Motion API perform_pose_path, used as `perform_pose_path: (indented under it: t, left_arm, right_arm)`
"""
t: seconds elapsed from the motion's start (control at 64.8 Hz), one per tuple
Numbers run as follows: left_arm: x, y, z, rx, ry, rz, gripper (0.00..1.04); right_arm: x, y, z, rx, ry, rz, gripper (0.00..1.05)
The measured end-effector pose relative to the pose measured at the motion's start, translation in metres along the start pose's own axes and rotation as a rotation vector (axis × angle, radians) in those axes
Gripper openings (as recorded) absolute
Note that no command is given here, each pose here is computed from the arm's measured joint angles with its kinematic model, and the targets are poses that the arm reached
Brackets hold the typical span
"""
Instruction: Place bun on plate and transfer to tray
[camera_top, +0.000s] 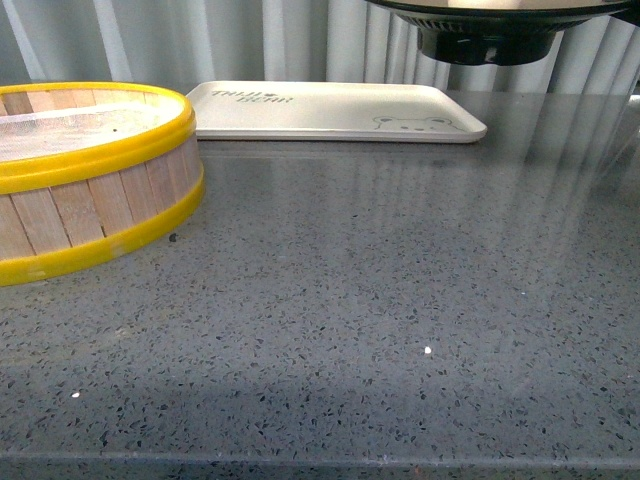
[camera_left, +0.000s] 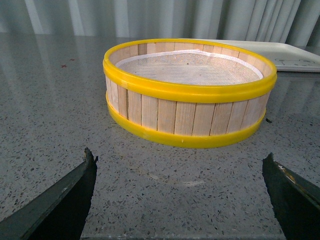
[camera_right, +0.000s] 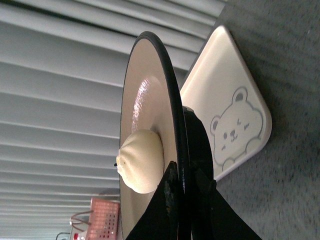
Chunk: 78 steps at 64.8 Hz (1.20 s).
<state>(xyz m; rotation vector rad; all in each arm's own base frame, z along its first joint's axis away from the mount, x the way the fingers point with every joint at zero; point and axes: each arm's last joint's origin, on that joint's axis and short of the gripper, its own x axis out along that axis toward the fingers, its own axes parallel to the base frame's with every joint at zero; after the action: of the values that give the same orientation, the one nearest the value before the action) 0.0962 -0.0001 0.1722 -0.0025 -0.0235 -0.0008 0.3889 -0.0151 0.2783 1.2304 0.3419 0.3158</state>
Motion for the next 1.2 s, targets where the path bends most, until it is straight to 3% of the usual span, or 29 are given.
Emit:
perform_pose_path:
  t: [0.139,0.371,0.726,1.205]
  left_arm:
    - [0.0,0.0,0.0,0.0,0.0,0.0,0.98]
    - [0.0,0.0,0.0,0.0,0.0,0.0,0.98]
    - [0.0,0.0,0.0,0.0,0.0,0.0,0.98]
    - [0.0,0.0,0.0,0.0,0.0,0.0,0.98]
  right_arm:
    - [0.042,-0.005,0.021,0.049,0.004,-0.035,0.03]
    - [0.086,0.003,0.016,0.072,0.062,-0.03,0.03]
    - [0.113,0.006,0.0,0.093,0.114,-0.019,0.03]
    - [0.143,-0.024,-0.001,0.109,0.121,-0.074,0.03]
